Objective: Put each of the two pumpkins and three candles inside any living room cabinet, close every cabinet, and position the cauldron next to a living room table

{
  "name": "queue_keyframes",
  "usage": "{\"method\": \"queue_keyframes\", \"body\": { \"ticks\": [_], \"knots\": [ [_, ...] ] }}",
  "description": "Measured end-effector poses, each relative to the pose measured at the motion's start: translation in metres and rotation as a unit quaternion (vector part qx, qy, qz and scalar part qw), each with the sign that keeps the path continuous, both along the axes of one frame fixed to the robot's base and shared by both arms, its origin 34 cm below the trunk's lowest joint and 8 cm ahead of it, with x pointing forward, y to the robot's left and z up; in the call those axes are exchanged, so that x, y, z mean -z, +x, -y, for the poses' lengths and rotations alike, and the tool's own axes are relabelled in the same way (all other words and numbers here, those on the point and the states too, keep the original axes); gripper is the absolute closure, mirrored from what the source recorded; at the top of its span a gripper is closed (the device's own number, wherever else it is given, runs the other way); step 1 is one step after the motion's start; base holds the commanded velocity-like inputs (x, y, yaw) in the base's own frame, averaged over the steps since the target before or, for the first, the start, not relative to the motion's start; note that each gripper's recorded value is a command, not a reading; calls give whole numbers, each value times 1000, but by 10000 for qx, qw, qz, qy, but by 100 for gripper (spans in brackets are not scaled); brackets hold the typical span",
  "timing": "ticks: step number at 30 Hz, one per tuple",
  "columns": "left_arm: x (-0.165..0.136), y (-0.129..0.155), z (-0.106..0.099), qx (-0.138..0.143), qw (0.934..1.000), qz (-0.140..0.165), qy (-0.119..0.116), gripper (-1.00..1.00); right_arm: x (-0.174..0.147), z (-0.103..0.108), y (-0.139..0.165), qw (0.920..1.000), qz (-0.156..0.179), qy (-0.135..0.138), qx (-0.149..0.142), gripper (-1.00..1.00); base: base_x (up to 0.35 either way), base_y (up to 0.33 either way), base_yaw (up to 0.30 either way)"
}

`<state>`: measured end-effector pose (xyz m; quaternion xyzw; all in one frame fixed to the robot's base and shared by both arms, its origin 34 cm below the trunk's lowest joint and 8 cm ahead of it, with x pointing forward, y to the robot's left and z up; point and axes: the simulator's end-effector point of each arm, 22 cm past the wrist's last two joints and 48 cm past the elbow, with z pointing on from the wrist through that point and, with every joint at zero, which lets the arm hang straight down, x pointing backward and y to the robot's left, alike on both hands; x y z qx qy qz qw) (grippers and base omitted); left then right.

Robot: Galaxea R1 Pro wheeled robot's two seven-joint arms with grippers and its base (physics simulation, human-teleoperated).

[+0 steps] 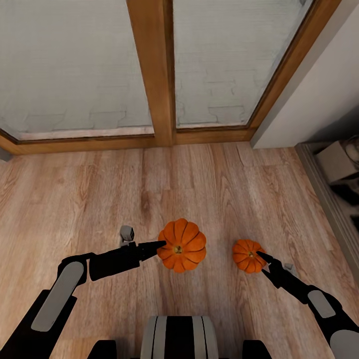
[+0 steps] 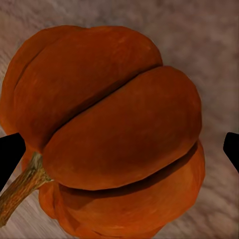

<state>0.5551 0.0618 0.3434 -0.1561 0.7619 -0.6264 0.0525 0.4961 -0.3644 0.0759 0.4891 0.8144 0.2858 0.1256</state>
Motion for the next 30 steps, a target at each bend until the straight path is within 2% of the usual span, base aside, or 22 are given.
{"method": "queue_keyframes", "body": {
  "ticks": [14, 15, 30],
  "knots": [
    [0, 0, 0, 0, 10000, 1, 1, 100, 1, -5, 0, 10000, -29, 46, -47, -100, 0, 0, 0],
    [0, 0, 0, 0, 10000, 1, 1, 100, 1, -6, -1, 10000, -30, 45, -53, 100, 0, 0, 0],
    [0, 0, 0, 0, 10000, 0, 1, 100, 1, -6, -2, 9999, -34, 26, -113, 100, 0, 0, 0]
  ]
}}
